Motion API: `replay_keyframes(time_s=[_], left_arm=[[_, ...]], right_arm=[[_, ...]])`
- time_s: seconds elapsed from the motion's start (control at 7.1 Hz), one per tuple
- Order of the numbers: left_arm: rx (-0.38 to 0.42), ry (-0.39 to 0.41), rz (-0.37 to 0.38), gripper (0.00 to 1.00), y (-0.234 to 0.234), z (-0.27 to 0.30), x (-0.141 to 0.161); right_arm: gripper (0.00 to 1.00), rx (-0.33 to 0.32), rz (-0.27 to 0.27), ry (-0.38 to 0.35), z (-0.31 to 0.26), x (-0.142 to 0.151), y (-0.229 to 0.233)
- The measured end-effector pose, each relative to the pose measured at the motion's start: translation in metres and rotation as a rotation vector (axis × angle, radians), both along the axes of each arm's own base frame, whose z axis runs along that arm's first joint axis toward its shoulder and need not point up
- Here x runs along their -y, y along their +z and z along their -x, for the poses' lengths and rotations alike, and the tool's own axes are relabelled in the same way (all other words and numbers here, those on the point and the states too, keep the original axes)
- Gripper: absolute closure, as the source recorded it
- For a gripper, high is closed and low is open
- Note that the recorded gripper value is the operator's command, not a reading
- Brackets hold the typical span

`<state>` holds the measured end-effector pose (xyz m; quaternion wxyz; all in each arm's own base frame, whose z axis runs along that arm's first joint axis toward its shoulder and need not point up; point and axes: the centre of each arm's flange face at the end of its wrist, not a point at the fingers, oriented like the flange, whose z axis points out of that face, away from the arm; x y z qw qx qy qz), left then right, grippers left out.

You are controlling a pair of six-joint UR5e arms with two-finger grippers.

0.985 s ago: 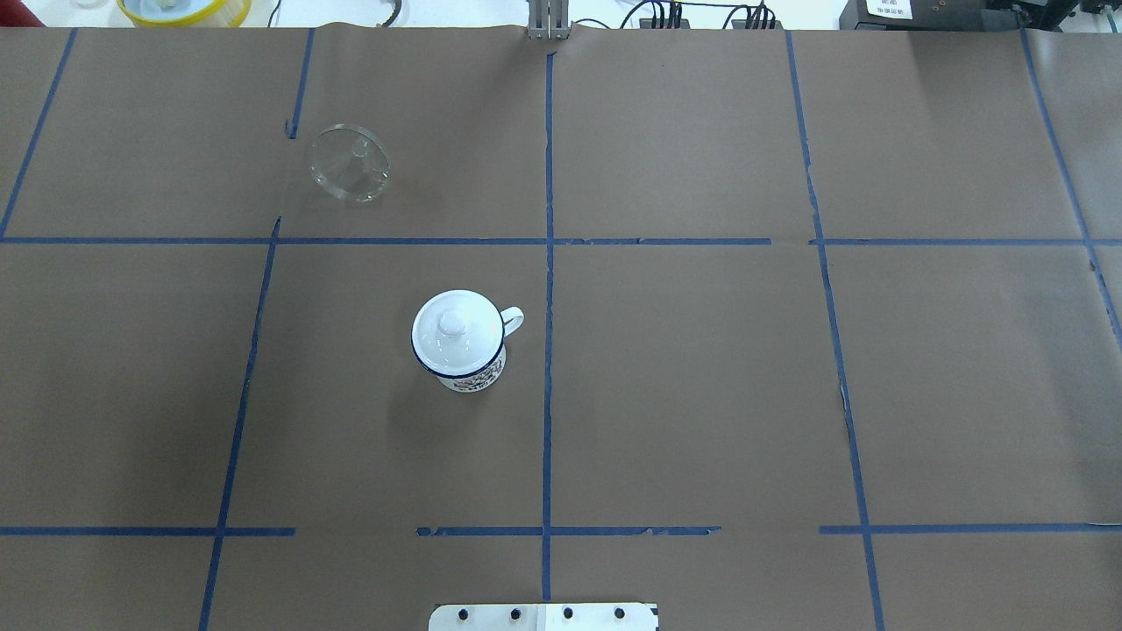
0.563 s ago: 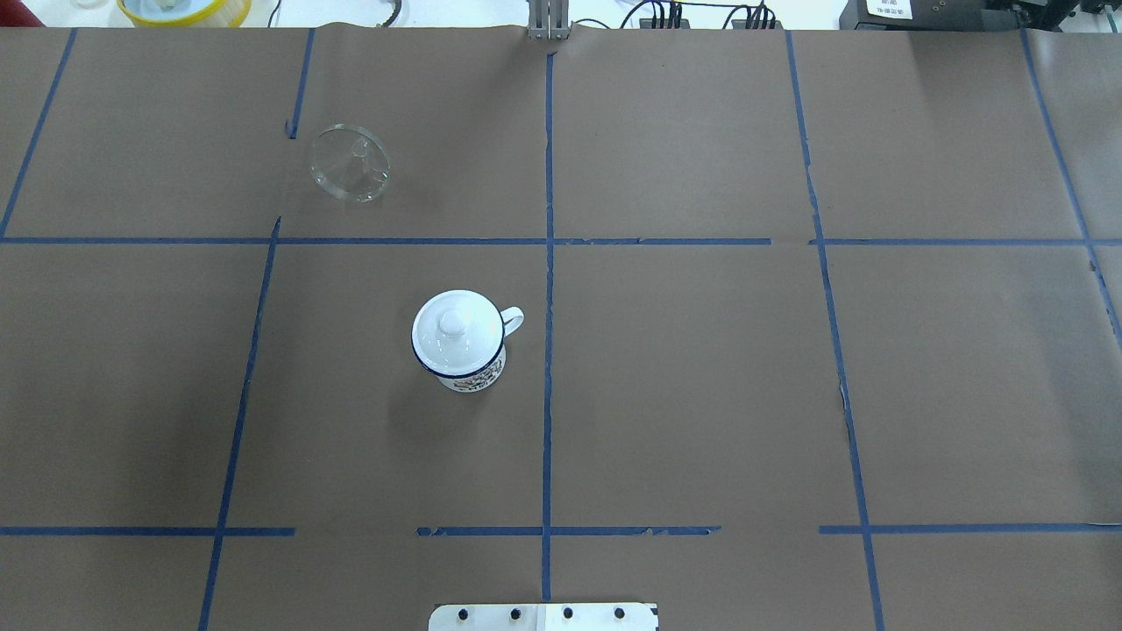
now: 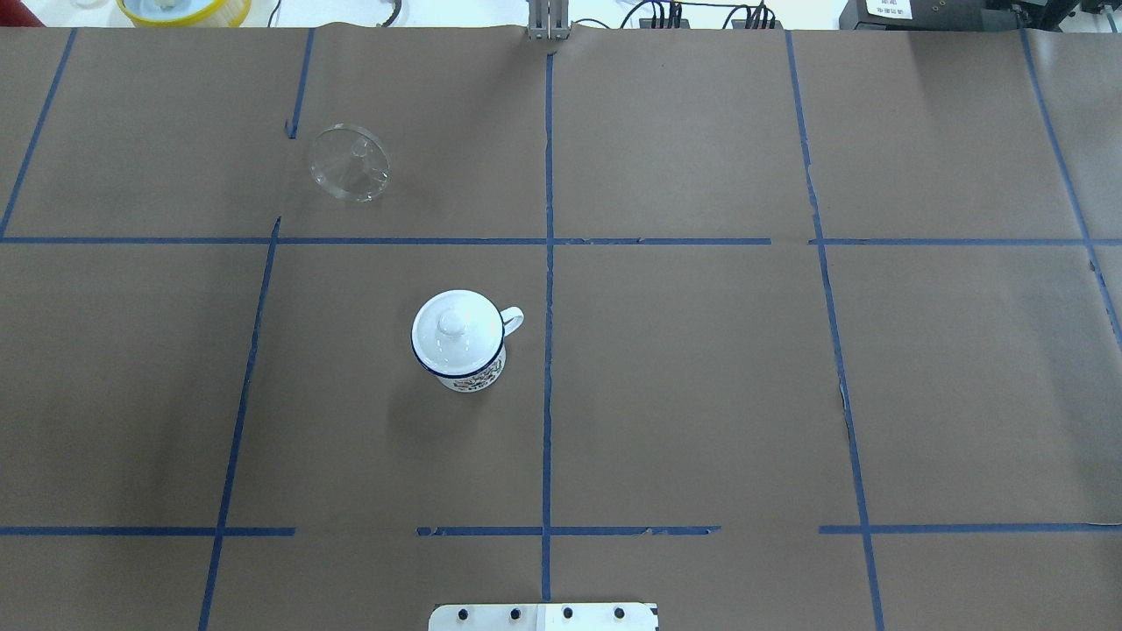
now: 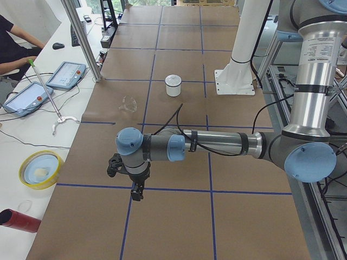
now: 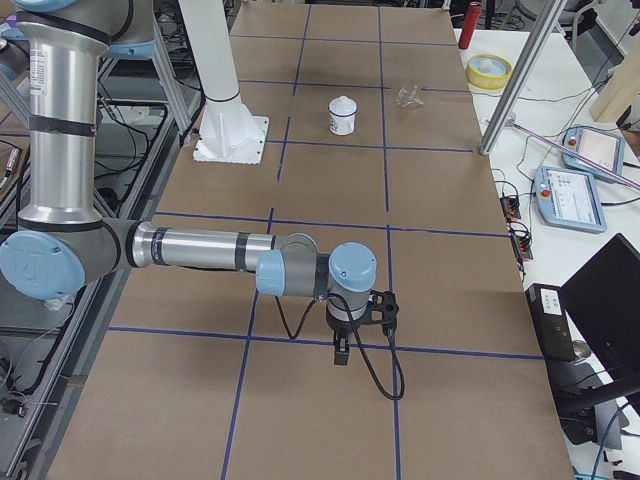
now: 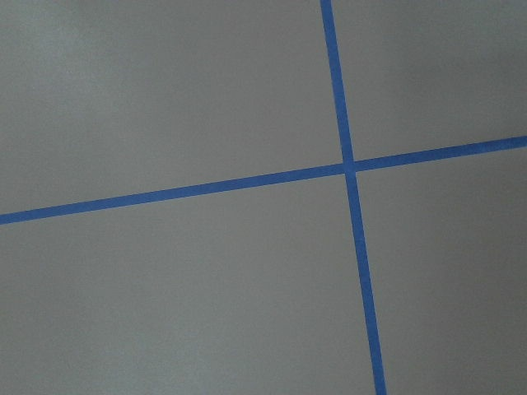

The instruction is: Remove funnel from cup

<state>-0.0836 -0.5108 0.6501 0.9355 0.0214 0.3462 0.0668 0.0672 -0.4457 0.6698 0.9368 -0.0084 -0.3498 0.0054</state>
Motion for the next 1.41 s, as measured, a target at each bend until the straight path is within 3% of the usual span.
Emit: replay_keyframes(time_s=[0.7, 1.41], left_arm=[[-0.043, -0.004, 0.031, 0.00, 0.016, -0.002, -0.024], [-0.044, -0.021, 0.005, 0.00, 0.004, 0.006, -0.023]], right_arm=[[0.00, 0.000, 0.000, 0.000, 0.000, 0.000, 0.000], [0.00, 0.000, 0.001, 0.000, 0.000, 0.000, 0.000]])
